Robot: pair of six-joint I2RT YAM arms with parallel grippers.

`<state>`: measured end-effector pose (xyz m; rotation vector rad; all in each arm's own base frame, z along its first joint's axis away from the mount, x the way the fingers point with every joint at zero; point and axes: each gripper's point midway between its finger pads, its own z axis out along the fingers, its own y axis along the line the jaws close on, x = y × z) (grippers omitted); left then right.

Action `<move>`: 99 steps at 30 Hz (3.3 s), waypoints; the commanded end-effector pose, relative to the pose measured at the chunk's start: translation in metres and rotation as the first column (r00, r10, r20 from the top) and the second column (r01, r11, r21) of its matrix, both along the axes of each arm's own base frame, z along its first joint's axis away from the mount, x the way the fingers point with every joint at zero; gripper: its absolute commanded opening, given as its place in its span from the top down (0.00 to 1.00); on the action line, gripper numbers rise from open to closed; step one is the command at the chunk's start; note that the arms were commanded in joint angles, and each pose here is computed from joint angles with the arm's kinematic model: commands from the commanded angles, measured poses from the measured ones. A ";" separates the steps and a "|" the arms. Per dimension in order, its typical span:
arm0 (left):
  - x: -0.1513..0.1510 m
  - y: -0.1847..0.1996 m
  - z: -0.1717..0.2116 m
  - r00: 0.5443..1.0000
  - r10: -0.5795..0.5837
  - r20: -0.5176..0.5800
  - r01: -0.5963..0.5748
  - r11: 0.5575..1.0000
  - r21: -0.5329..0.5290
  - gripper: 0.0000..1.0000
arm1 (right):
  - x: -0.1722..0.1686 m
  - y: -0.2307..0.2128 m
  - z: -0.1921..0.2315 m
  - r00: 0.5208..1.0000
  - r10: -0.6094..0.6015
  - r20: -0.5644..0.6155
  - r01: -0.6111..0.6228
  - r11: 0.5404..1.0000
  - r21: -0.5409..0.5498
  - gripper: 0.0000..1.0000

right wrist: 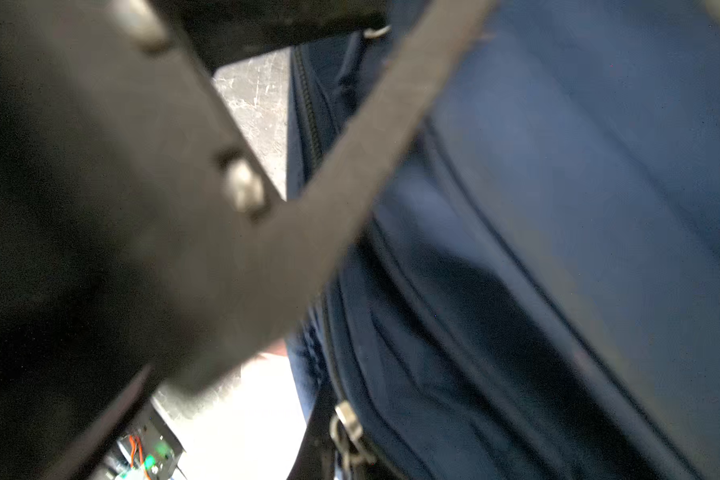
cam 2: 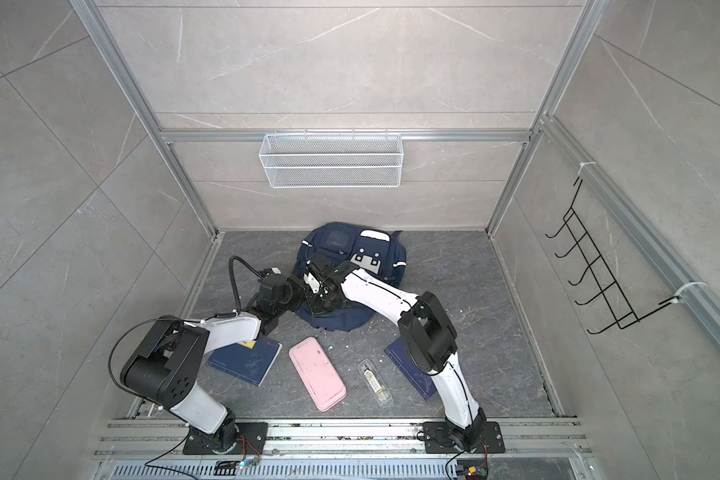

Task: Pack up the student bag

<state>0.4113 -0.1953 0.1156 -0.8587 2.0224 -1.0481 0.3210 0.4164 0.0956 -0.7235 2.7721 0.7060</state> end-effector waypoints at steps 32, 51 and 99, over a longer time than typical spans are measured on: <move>0.007 -0.021 0.039 0.981 -0.173 0.091 0.173 0.985 0.002 1.00 | -0.002 -0.136 -0.021 0.935 -0.354 0.030 0.351 0.934 0.067 0.42; -0.042 -0.068 0.018 0.957 -0.284 0.050 0.284 0.959 0.020 0.93 | 0.103 -0.188 -0.019 0.877 -0.469 0.101 0.470 0.882 0.015 0.43; -0.037 -0.071 -0.007 0.940 -0.339 -0.021 0.340 0.936 0.092 0.80 | 0.050 -0.206 -0.055 0.880 -0.244 0.407 0.383 0.871 -0.307 0.75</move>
